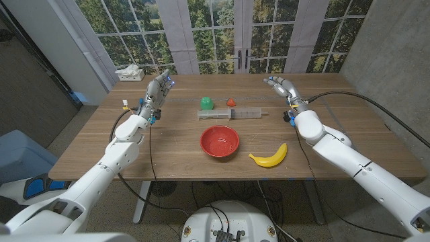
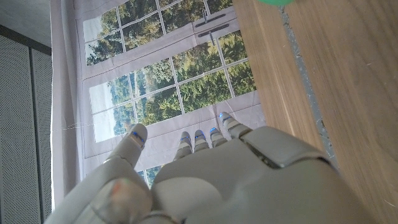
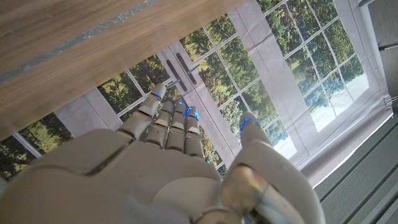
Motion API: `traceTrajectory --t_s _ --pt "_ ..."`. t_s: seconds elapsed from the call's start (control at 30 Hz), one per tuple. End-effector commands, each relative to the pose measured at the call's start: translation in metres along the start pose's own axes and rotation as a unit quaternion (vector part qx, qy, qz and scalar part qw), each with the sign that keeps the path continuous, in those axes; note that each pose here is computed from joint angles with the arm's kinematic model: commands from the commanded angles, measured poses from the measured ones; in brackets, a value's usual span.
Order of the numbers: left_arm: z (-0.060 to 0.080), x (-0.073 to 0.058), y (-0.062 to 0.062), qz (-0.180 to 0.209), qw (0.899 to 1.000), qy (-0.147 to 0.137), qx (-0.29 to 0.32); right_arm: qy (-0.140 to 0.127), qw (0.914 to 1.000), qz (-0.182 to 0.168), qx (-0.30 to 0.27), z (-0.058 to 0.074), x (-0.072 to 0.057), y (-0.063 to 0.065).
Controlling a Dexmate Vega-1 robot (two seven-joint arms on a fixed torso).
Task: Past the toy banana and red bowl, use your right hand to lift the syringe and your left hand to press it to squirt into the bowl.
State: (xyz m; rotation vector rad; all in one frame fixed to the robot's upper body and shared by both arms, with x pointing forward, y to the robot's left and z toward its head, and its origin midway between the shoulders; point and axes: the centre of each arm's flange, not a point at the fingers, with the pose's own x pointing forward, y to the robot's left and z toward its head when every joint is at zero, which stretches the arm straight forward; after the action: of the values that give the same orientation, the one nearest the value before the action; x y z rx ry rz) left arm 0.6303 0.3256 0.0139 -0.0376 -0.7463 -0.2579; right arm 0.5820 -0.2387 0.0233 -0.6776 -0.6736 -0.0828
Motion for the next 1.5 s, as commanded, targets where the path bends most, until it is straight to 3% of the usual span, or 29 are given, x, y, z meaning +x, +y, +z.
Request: traceTrajectory --t_s 0.03,0.87,1.5 --pt "0.0 0.0 0.0 -0.004 1.0 0.0 -0.005 0.008 0.9984 0.032 -0.047 0.007 0.004 0.004" --pt "0.001 -0.009 -0.001 -0.005 1.0 -0.003 -0.007 -0.005 0.9862 0.082 -0.144 0.026 0.01 0.019" --pt "0.0 -0.009 0.001 -0.003 1.0 -0.005 -0.01 -0.004 0.9693 0.115 -0.217 0.034 0.021 0.033"
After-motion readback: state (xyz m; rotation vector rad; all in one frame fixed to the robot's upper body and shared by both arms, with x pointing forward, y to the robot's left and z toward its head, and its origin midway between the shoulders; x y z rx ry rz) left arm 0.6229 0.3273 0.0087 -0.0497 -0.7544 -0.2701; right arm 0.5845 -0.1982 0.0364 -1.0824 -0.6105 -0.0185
